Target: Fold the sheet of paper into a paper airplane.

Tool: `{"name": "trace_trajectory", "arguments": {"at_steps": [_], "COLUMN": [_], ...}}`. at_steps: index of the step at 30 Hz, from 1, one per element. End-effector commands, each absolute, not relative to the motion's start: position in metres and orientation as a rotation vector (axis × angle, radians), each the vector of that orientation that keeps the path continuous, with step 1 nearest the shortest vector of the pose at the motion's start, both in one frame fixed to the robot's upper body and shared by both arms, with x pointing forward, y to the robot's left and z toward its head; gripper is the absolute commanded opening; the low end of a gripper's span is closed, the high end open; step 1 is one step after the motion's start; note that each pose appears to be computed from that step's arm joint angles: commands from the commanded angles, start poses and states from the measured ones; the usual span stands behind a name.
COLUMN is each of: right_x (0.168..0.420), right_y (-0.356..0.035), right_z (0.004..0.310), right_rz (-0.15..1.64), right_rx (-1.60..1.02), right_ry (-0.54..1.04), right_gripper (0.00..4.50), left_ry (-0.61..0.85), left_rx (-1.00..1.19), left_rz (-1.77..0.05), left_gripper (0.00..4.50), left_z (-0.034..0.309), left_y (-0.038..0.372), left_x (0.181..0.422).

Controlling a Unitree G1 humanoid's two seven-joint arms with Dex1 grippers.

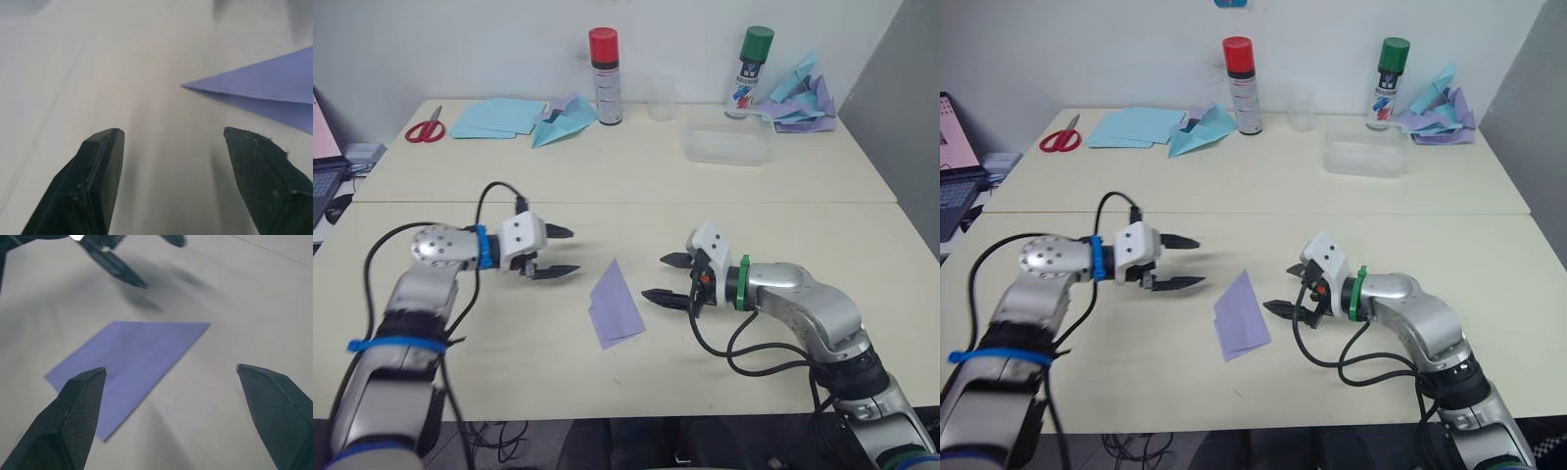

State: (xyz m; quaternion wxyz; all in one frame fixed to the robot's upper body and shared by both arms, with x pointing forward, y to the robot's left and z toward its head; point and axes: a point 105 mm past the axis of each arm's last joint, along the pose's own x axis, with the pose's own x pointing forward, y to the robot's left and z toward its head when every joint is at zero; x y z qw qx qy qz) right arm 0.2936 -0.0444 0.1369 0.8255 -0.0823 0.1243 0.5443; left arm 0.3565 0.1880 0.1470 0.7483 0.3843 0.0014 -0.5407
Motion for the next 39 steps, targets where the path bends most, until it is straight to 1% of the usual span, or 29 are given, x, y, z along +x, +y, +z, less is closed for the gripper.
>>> {"name": "trace_trajectory", "arguments": {"at_steps": [1,5,12,16,19,24,27,28,32,34,35,39], "right_x": [0.290,0.293,0.295,0.295,0.293,0.289,0.290,0.291,0.288,0.288,0.288,0.291], "right_y": [-0.047,-0.051,-0.055,-0.056,-0.055,-0.059,-0.067,-0.070,-0.078,-0.079,-0.079,-0.078], "right_z": [0.145,0.146,0.148,0.146,0.143,0.146,0.144,0.143,0.135,0.131,0.131,0.129], "right_rz": [1.151,1.111,1.080,1.069,1.069,1.080,1.055,1.042,1.010,0.995,0.985,0.956], "right_rx": [-0.165,-0.117,-0.110,-0.104,-0.106,-0.147,-0.204,-0.212,-0.237,-0.243,-0.241,-0.224], "right_ry": [0.225,0.237,0.237,0.238,0.232,0.195,0.161,0.159,0.169,0.170,0.166,0.155], "right_gripper": [4.47,4.47,4.47,4.47,4.47,4.47,4.47,4.47,4.47,4.47,4.47,4.47], "left_ry": [-0.061,-0.072,-0.093,-0.126,-0.129,-0.148,-0.144,-0.122,0.095,0.252,0.297,0.325], "left_rx": [1.000,1.075,1.086,1.074,1.111,1.144,1.107,1.094,1.097,0.993,0.921,0.829], "left_rz": [-1.322,-1.436,-1.451,-1.519,-1.531,-1.498,-1.463,-1.438,-1.299,-1.170,-1.128,-1.014], "left_gripper": [3.56,3.56,3.56,3.56,2.93,1.31,0.33,0.04,0.04,0.04,0.04,0.04], "left_z": [0.140,0.129,0.135,0.128,0.122,0.118,0.118,0.116,0.108,0.111,0.114,0.123], "left_y": [0.173,0.162,0.163,0.153,0.153,0.155,0.161,0.165,0.186,0.190,0.185,0.155], "left_x": [0.352,0.347,0.351,0.343,0.340,0.340,0.336,0.335,0.332,0.330,0.325,0.309]}}
